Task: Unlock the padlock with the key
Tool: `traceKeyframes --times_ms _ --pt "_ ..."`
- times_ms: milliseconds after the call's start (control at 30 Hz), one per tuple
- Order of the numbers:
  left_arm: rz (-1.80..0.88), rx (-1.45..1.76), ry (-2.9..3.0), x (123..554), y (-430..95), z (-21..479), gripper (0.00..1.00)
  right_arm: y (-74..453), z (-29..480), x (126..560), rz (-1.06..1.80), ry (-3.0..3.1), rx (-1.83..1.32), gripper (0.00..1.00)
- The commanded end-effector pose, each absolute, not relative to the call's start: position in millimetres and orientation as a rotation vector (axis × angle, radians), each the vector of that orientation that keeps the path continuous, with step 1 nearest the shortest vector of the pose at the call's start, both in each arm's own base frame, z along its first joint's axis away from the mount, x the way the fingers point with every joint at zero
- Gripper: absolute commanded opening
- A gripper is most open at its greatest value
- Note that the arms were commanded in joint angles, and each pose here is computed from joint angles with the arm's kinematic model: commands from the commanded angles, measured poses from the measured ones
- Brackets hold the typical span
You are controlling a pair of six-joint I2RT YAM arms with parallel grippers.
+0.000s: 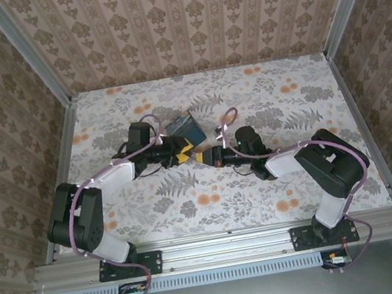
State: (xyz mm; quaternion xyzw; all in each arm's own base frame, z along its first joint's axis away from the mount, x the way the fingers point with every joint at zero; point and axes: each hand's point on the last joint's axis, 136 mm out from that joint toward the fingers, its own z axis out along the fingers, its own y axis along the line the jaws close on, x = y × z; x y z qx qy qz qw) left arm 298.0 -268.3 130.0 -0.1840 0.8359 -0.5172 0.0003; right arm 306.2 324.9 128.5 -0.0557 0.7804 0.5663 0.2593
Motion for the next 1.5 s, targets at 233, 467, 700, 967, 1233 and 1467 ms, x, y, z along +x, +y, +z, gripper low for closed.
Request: traceKeyframes --times_ms 233,467,700,967,1233,1467 --pt "-1.697 -0.310 2.690 270 -300 161 0.00 344 180 324 1.525 1.957 -0.252 0.00" --pt "-1.701 -0.431 2.656 279 -293 160 0.00 351 186 322 1.566 1.949 -0.279 0.21" --pt "-1.519 -0.578 2.659 291 -250 156 0.00 303 139 295 1.407 2.111 -0.266 0.43" --pt "-1.544 -0.633 2.696 285 -247 157 0.00 273 107 264 0.910 2.167 -0.741 0.35" --pt "-1.512 -0.694 2.772 271 -243 160 0.00 288 177 295 0.286 1.541 -1.068 0.36" --pt "-1.510 -0.742 2.784 267 -245 157 0.00 320 178 297 -0.068 1.251 -1.183 0.39"
